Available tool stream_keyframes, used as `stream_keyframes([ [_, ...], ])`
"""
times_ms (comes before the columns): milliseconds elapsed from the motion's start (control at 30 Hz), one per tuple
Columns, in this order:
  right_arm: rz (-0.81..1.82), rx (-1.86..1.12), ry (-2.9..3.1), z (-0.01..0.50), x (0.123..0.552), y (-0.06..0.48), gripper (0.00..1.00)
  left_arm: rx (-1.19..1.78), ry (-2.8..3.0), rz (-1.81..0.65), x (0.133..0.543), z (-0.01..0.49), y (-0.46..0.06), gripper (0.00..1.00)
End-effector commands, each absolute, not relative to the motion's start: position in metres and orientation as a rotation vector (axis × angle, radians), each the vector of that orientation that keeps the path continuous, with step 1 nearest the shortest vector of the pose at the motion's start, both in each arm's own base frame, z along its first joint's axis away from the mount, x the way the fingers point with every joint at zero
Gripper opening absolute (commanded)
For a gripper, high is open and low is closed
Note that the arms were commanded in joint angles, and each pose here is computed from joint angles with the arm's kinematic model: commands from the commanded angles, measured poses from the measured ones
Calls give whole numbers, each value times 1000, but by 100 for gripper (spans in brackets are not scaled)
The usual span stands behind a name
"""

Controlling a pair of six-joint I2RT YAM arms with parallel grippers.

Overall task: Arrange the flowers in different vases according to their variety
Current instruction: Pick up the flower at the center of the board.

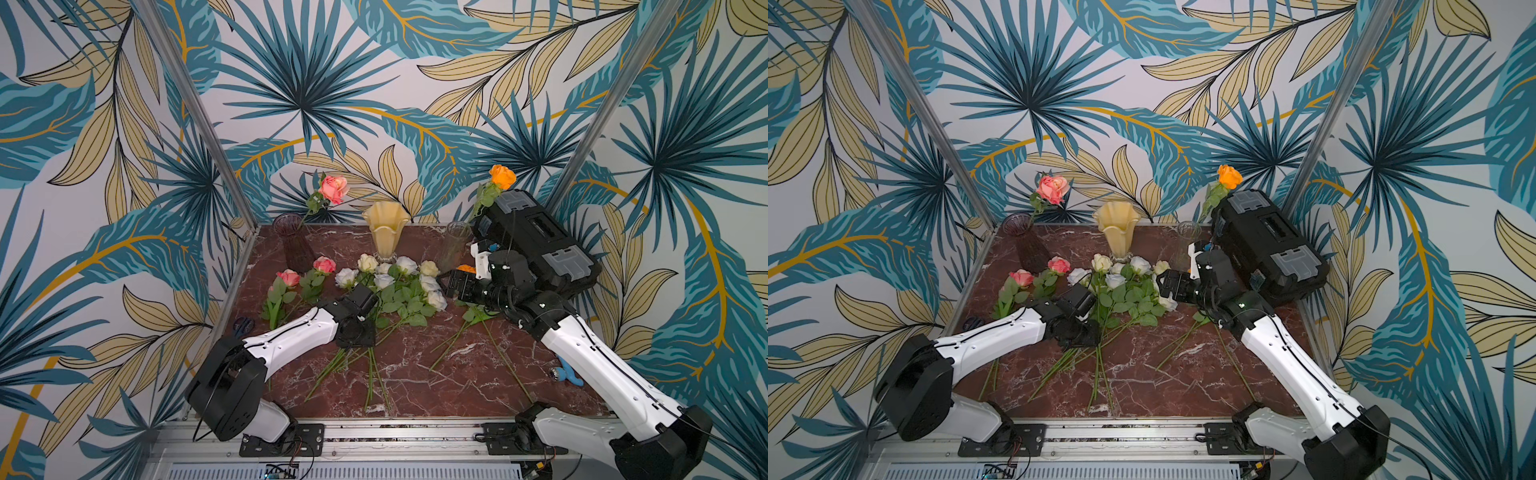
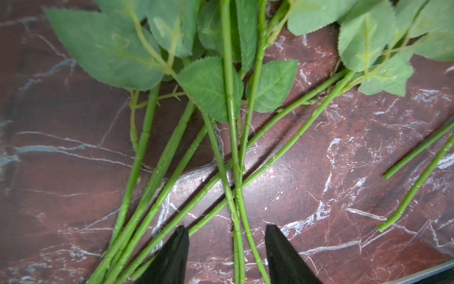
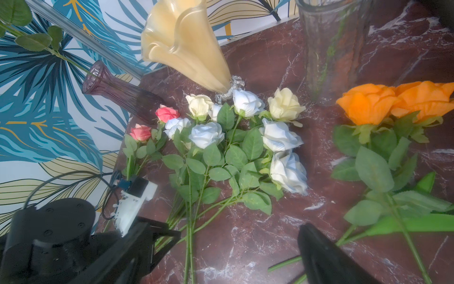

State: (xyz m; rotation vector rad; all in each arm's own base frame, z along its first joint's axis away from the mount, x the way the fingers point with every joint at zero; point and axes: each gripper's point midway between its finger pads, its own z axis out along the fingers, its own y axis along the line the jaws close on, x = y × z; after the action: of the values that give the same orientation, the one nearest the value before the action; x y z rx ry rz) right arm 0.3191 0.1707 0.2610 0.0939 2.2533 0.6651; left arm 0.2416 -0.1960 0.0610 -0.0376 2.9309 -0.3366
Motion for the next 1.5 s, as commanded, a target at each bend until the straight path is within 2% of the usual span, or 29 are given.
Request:
stream_keyframes([
  [0, 644, 105, 2275, 255, 313, 167, 98, -45, 2910, -364, 254, 68, -208, 51],
  [533, 612, 110, 2262, 258, 307, 158, 98, -98, 2913, -194, 272, 59, -199, 30],
  [1133, 585, 115, 2258, 261, 304, 153, 98, -164, 2937, -151, 278, 40, -195, 30],
  [1467, 574, 119, 2257, 262, 304, 151, 98, -155, 2938, -161, 288, 33, -201, 34],
])
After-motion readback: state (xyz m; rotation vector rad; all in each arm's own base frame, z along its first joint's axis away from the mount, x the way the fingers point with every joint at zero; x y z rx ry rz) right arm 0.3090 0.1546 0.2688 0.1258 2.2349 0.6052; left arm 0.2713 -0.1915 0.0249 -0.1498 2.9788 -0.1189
